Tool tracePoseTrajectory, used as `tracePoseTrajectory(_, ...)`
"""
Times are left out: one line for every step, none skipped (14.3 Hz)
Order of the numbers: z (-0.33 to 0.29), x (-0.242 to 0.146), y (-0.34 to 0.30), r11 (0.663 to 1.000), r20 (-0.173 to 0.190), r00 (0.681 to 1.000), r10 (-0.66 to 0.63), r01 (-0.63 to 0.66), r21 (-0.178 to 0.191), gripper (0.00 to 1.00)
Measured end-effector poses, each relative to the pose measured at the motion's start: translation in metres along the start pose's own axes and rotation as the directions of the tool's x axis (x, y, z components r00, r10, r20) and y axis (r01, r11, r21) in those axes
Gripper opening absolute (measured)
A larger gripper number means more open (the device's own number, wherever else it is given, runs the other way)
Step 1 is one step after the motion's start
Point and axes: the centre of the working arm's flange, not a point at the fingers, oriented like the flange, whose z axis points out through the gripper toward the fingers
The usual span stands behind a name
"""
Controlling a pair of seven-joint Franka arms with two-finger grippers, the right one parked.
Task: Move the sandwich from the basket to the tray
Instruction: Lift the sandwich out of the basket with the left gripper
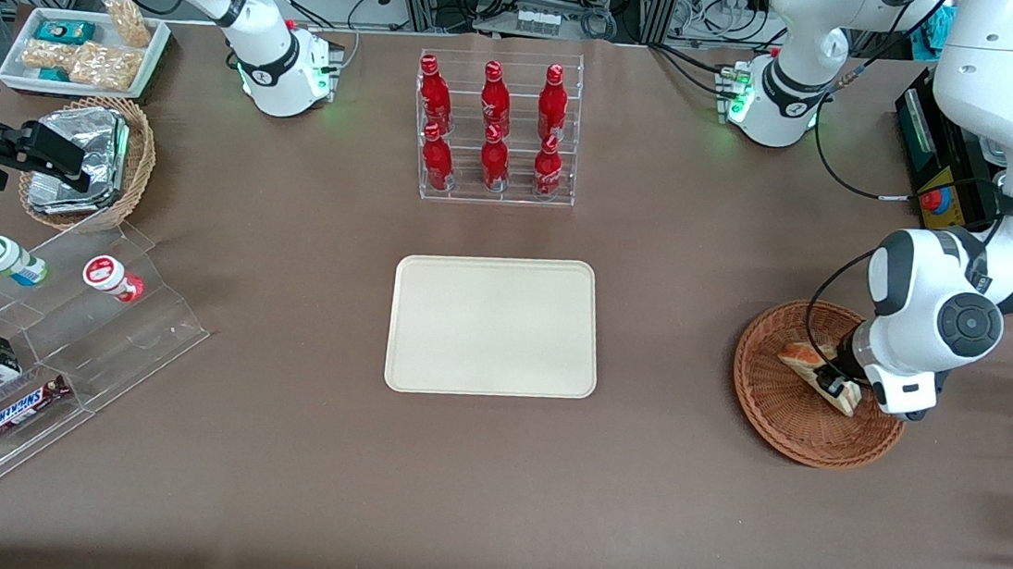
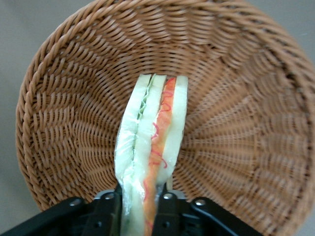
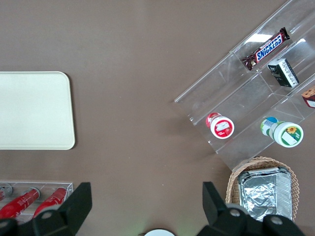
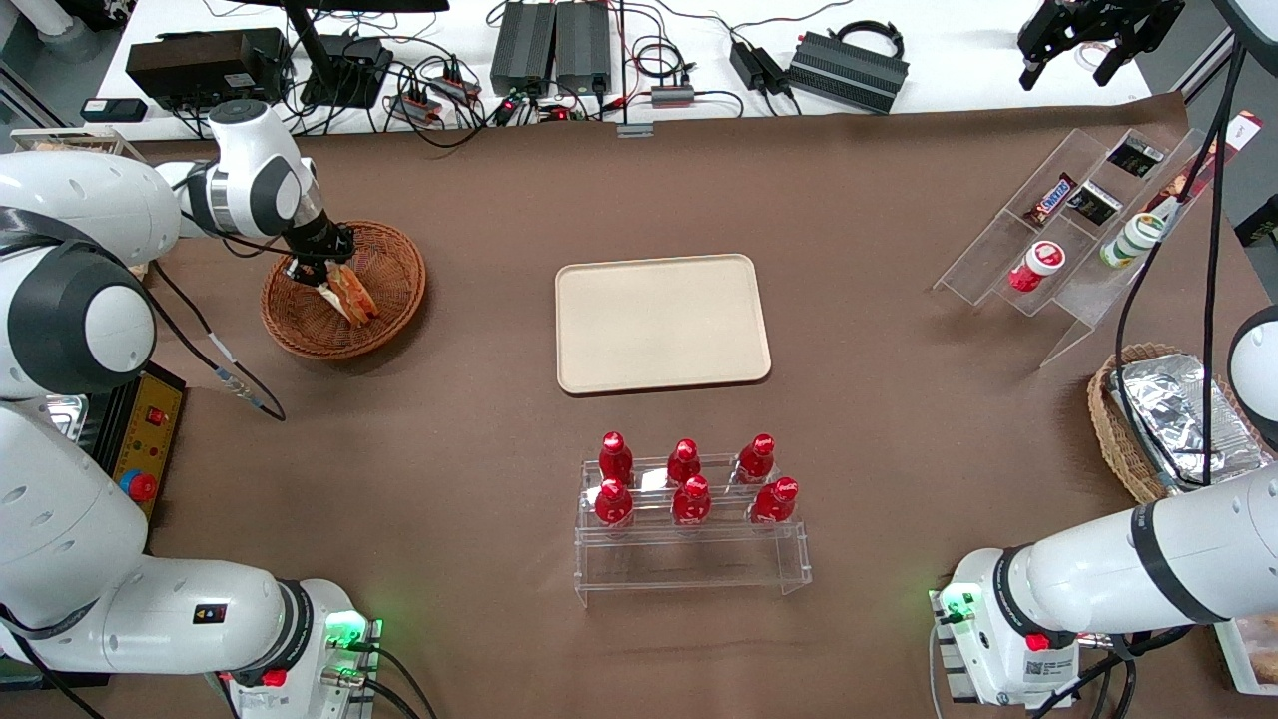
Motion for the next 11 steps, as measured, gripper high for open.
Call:
tracePoseTrajectory(-0.014,-0.005,0.007,0.999,0.011,0.999,0.034,-0.035,0.02,0.18)
tracePoseTrajectory(-0.033,-0.011,0.014,0.994,0.031,0.995,0.096,-0.097,0.049,0.18)
tracePoseTrajectory(-0.055,-0.021,0.022,0.98,0.055,0.982,0.178,-0.182,0.076,0.17)
tracePoseTrajectory(-0.078,-0.034,0.031,0.958,0.073,0.961,0.269,-0.274,0.088,0.15)
tracePoseTrajectory(-0.097,-0.05,0.041,0.918,0.083,0.921,0.38,-0.387,0.088,0.15)
tracePoseTrajectory(-0.108,-0.069,0.051,0.848,0.093,0.851,0.517,-0.524,0.08,0.15)
tracePoseTrajectory(-0.112,-0.09,0.061,0.752,0.101,0.754,0.649,-0.656,0.066,0.15)
tracePoseTrajectory(-0.11,-0.114,0.071,0.657,0.114,0.657,0.745,-0.753,0.043,0.15)
tracePoseTrajectory(-0.108,-0.137,0.079,0.596,0.126,0.592,0.796,-0.803,0.014,0.15)
tracePoseTrajectory(-0.105,-0.162,0.088,0.554,0.132,0.548,0.826,-0.832,-0.014,0.15)
tracePoseTrajectory(-0.102,-0.192,0.1,0.529,0.133,0.521,0.843,-0.848,-0.03,0.15)
